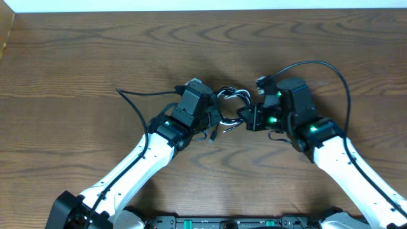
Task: Untangle cables
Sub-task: 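Move the right gripper in and grasp the bundle's right side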
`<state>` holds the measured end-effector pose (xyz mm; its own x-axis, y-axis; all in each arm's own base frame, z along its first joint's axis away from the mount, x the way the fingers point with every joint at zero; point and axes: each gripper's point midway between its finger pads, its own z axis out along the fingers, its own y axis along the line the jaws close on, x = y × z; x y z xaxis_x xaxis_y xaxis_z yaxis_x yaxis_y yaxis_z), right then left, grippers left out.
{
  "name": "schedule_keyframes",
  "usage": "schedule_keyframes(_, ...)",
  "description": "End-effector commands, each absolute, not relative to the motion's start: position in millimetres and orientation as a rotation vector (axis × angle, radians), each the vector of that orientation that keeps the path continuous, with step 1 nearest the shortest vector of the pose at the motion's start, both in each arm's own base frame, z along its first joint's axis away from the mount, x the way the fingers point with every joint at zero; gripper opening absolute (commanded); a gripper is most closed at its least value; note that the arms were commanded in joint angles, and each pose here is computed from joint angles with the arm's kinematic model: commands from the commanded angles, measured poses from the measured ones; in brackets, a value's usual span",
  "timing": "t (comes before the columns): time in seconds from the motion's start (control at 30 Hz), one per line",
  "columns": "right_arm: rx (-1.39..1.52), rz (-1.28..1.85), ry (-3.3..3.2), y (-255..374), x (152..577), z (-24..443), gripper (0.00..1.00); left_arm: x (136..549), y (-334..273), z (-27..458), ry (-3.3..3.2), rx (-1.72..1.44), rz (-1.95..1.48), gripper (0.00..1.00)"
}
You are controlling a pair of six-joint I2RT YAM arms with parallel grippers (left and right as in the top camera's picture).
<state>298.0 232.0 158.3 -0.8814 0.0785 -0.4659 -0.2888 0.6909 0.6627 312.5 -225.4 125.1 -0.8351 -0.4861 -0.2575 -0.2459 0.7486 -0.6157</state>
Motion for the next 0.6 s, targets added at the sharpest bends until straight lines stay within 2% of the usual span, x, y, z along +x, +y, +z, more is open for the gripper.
schedule_keyframes(0.0, -0.207, 1.178, 2.426, 251.4, 289.4, 166.9, 0.01, 315.9, -227.9, 135.0, 2.502, -0.746, -0.894, 0.07)
schedule_keyframes(0.57, -0.281, 1.273, 2.459, 270.9, 267.0, 167.1, 0.01, 318.3, -224.7, 134.6, 2.489, -0.758, -0.874, 0.07)
